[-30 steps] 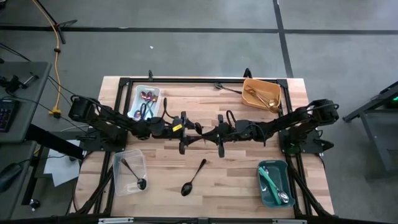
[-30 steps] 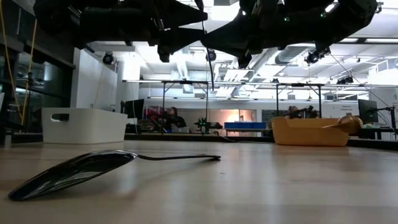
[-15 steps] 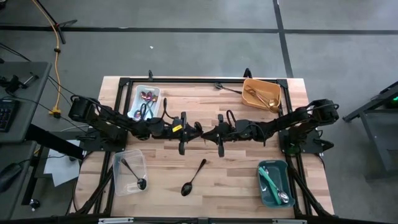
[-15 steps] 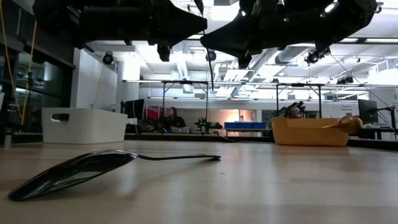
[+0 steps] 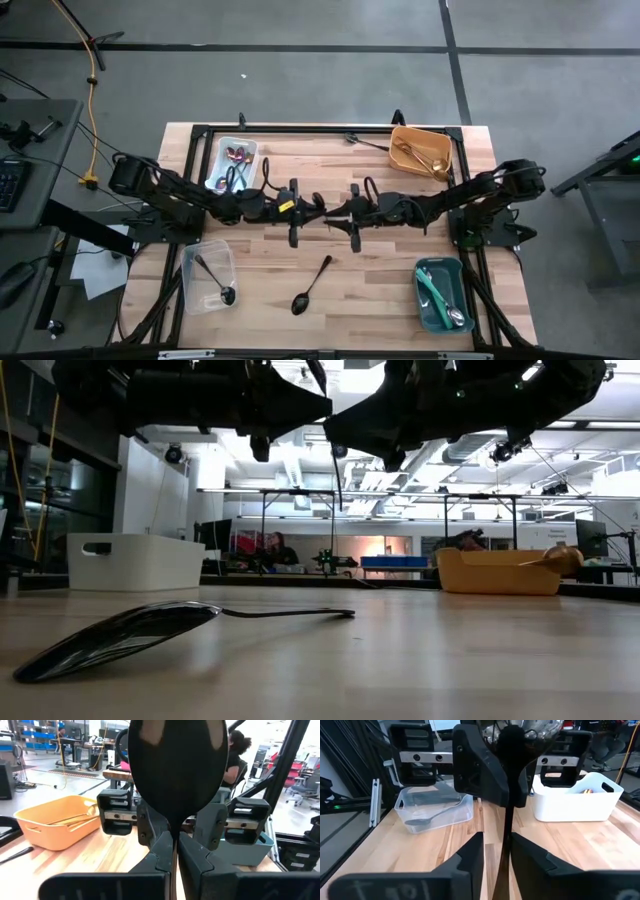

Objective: Sort silverware by color (type)
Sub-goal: Put the black spoon into the transparent bin

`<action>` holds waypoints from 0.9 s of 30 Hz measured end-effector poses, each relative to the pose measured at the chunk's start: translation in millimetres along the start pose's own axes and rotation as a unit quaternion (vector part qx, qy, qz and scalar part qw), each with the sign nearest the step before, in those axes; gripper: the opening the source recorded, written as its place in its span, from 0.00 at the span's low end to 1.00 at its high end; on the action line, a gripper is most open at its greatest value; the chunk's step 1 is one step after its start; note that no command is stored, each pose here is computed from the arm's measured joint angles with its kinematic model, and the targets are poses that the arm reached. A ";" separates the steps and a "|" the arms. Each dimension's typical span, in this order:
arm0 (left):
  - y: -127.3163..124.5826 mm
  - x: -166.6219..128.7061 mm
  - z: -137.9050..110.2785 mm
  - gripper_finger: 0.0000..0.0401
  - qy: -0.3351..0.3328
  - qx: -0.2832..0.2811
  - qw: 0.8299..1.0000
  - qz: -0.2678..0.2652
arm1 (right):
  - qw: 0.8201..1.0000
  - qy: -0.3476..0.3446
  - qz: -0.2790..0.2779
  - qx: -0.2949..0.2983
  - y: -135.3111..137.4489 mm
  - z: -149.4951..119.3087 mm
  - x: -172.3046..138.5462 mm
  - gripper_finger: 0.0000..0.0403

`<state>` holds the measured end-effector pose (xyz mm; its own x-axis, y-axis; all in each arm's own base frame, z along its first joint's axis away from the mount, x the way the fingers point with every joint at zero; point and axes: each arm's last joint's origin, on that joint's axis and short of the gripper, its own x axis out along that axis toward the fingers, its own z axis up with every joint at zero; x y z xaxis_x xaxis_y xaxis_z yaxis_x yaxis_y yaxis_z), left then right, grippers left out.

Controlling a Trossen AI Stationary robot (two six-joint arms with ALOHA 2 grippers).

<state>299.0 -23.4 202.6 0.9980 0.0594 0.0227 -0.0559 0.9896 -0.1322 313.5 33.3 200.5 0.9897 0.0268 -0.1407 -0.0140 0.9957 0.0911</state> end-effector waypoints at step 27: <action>6.0 -105.9 18.6 0.01 0.002 0.097 0.995 0.031 | 0.996 0.057 -0.050 -0.045 12.5 9.6 -22.4 0.29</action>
<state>192.4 -21.4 217.8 0.9926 0.1207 0.0156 -0.1214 0.9908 0.0603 292.5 44.2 214.2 0.9642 -0.0688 -0.2560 0.0668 0.9976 -0.0164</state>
